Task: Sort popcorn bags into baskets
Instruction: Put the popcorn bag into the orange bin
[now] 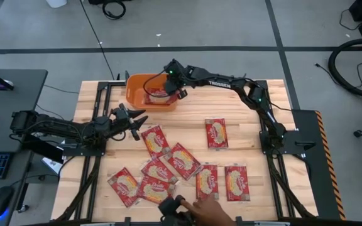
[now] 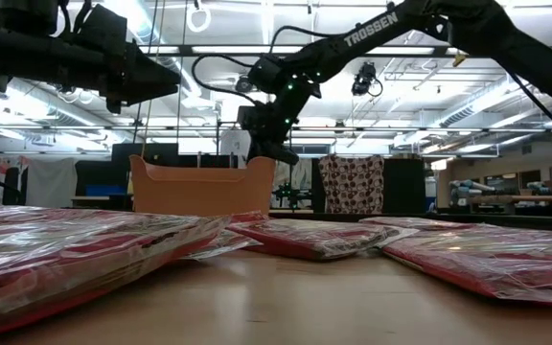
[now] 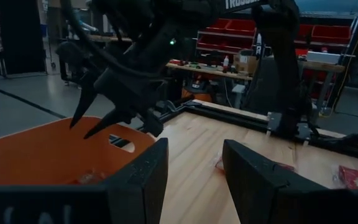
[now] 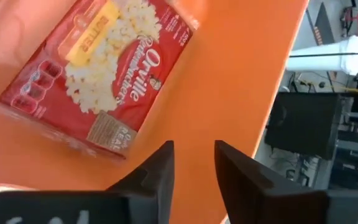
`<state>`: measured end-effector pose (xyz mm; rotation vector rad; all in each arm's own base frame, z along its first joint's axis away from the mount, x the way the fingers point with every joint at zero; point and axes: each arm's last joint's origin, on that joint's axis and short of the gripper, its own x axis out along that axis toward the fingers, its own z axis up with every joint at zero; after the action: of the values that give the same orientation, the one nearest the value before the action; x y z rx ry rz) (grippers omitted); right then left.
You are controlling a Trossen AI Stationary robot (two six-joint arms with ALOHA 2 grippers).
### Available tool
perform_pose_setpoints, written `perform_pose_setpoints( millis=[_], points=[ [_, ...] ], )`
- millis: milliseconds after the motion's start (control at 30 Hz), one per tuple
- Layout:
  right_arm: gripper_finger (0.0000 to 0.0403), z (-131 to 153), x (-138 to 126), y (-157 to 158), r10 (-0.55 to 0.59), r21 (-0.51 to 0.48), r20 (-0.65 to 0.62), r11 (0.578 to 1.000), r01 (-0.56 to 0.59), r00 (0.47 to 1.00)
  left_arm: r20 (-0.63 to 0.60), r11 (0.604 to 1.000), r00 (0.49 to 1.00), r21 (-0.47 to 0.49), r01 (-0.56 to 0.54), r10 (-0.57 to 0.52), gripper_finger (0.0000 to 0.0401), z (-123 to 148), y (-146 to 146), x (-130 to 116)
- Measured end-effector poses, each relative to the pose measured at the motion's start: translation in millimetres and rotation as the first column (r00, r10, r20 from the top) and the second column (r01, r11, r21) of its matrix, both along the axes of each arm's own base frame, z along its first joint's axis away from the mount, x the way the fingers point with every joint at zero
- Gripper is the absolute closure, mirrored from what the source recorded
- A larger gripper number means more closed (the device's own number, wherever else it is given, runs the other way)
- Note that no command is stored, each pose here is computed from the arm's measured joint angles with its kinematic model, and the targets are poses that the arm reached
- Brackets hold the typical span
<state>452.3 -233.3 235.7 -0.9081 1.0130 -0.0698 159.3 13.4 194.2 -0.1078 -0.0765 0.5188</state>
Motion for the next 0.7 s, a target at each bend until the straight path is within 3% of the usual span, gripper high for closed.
perform_pose_setpoints(
  millis=[133, 367, 433, 533, 600, 700],
  points=[
    [0.0275, 16.0, 5.2, 18.8, -0.048, 0.048, 0.087, 0.998, 0.044, 0.995, -0.036, 0.997, 0.999, 0.062, -0.035, 0.037, 0.0243, 0.1, 0.8, -0.5],
    [0.0277, 43.7, 7.6, 67.4, -0.149, 0.228, 0.170, 0.968, 0.109, 0.974, -0.057, 0.975, 0.993, 0.203, -0.088, 0.102, 0.0243, 5.9, 1.9, -1.7],
    [0.0277, 51.0, 5.2, 83.1, -0.153, 0.330, 0.171, 0.940, 0.089, 0.973, -0.029, 0.967, 0.994, 0.236, -0.099, 0.108, 0.0243, 10.3, 1.9, -2.4],
    [0.0277, 50.8, 4.5, 104.1, -0.129, 0.535, 0.142, 0.844, 0.034, 0.981, 0.030, 0.962, 0.993, 0.248, -0.115, 0.111, 0.0243, 16.7, 1.9, -3.7],
    [0.0277, 45.1, 5.8, 120.1, -0.109, 0.607, 0.102, 0.794, 0.025, 0.989, 0.050, 0.962, 0.993, 0.245, -0.120, 0.111, 0.0243, 18.5, 1.9, -4.1],
    [0.0277, 26.5, 10.2, 149.6, -0.094, 0.596, 0.057, 0.802, 0.041, 0.994, 0.069, 0.968, 0.992, 0.220, -0.119, 0.106, 0.0243, 19.0, 1.9, -4.2]
  ],
)
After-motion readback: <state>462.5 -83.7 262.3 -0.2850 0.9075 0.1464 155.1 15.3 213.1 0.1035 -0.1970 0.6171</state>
